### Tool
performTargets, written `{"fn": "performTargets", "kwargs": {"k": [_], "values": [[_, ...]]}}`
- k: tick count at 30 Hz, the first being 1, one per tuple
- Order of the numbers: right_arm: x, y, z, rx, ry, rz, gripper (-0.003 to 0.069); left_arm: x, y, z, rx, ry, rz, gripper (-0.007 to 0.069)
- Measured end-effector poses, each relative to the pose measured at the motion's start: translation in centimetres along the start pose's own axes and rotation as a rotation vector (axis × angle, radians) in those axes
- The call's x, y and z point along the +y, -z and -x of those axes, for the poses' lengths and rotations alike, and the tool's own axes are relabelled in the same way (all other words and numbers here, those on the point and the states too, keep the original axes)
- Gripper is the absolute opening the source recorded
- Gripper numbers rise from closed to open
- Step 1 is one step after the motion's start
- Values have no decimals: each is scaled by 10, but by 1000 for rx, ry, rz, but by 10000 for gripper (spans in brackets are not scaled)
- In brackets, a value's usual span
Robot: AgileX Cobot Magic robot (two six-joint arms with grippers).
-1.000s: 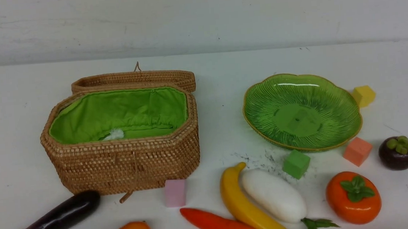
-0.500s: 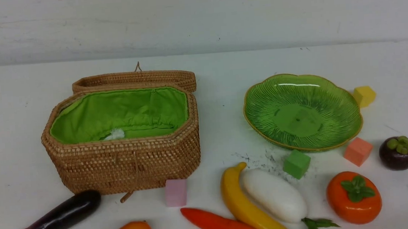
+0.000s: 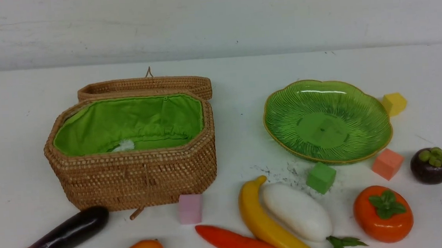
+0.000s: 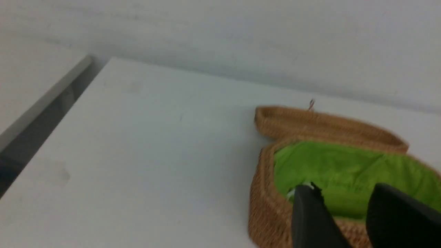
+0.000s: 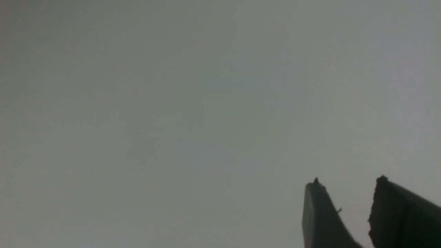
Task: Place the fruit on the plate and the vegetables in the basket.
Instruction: Use the left arm to grab an eggplant and put it into the left basket
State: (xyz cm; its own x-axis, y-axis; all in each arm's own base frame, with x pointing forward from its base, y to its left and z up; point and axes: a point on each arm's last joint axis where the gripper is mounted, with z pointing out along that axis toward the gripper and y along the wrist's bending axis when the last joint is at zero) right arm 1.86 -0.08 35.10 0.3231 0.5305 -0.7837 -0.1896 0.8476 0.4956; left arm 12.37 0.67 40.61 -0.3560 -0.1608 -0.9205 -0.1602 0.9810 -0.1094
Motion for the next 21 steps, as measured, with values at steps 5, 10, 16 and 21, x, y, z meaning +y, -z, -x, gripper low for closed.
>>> {"fn": "performTargets", "kwargs": {"k": [5,10,16,21], "values": [[-6,-27,-6,299,42,-209,244,-1,-34,-14,230,-117,69,239],[-13,-41,-20,447,134,-240,244,-8,-71,-26,396,-307,37,239],[-11,-42,-28,489,171,-149,244,-13,-109,-47,615,-500,-19,239],[-12,-39,-38,558,173,-111,244,-16,-139,-63,723,-591,-56,260]]}}
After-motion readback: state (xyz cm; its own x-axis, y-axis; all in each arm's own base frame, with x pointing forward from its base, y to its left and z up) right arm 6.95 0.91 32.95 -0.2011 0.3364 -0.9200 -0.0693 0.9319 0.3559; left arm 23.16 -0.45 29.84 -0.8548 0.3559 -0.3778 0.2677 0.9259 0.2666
